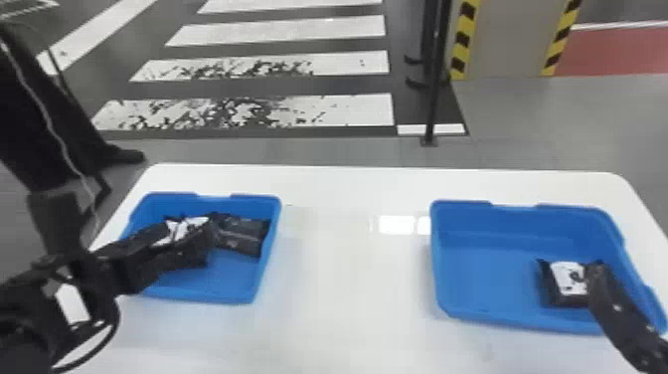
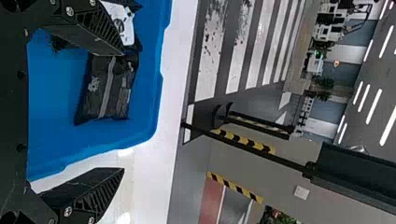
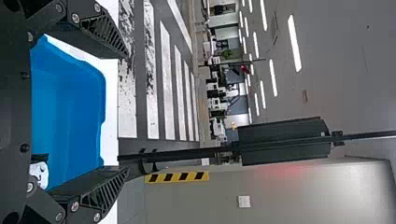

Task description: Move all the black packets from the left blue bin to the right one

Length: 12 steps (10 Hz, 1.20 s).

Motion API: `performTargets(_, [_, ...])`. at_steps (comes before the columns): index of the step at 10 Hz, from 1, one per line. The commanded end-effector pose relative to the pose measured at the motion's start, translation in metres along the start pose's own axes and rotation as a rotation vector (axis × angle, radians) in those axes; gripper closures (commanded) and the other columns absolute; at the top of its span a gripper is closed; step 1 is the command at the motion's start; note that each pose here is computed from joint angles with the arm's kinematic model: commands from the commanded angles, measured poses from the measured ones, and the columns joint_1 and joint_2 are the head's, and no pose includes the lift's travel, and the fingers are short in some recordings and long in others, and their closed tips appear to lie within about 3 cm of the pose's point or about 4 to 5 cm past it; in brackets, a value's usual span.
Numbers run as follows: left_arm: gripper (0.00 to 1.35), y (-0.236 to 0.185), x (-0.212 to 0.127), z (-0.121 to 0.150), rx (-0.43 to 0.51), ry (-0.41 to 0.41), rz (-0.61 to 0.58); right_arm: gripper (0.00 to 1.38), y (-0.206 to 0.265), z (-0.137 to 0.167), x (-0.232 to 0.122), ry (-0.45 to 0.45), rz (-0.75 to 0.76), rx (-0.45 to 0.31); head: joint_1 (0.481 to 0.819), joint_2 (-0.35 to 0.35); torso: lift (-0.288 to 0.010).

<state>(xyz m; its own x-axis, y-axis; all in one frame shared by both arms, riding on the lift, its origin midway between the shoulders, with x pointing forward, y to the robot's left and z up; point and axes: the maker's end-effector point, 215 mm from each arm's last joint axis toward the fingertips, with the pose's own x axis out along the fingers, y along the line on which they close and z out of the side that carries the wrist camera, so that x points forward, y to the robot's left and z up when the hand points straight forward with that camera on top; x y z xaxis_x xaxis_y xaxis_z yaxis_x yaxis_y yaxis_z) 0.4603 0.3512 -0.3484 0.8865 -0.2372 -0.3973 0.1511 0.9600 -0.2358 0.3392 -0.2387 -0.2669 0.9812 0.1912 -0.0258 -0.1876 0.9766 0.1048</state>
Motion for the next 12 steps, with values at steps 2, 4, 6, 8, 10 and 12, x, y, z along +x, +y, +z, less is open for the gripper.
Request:
performTargets(2, [0.14,0.035,0.031,-0.006,-0.022,0.046,0.060,0.19,0.011,-0.002,0.005,-0.002,0.025,0.021,0.695,0.175,-0.144])
performTargets(4, [0.14,0.032,0.064,-0.014,-0.031,0.101,0.039,0.19,0.011,-0.007,0.004,0.011,0.026,0.029,0.695,0.198,-0.144])
performTargets(6, [0.14,0.026,0.090,-0.013,-0.023,0.137,0.024,0.19,0.011,-0.008,0.005,0.012,0.026,0.034,0.695,0.179,-0.144])
performTargets(8, [0.14,0.020,0.114,-0.019,-0.016,0.191,0.020,0.19,0.013,-0.009,0.006,0.013,0.028,0.042,0.695,0.162,-0.144])
performTargets(10, [0.14,0.012,0.131,-0.032,-0.008,0.268,0.010,0.19,0.013,-0.012,0.006,0.019,0.029,0.051,0.695,0.142,-0.144])
performTargets(12, [0.14,0.012,0.132,-0.046,-0.012,0.323,0.029,0.19,0.014,-0.016,0.007,0.027,0.032,0.061,0.695,0.127,-0.144])
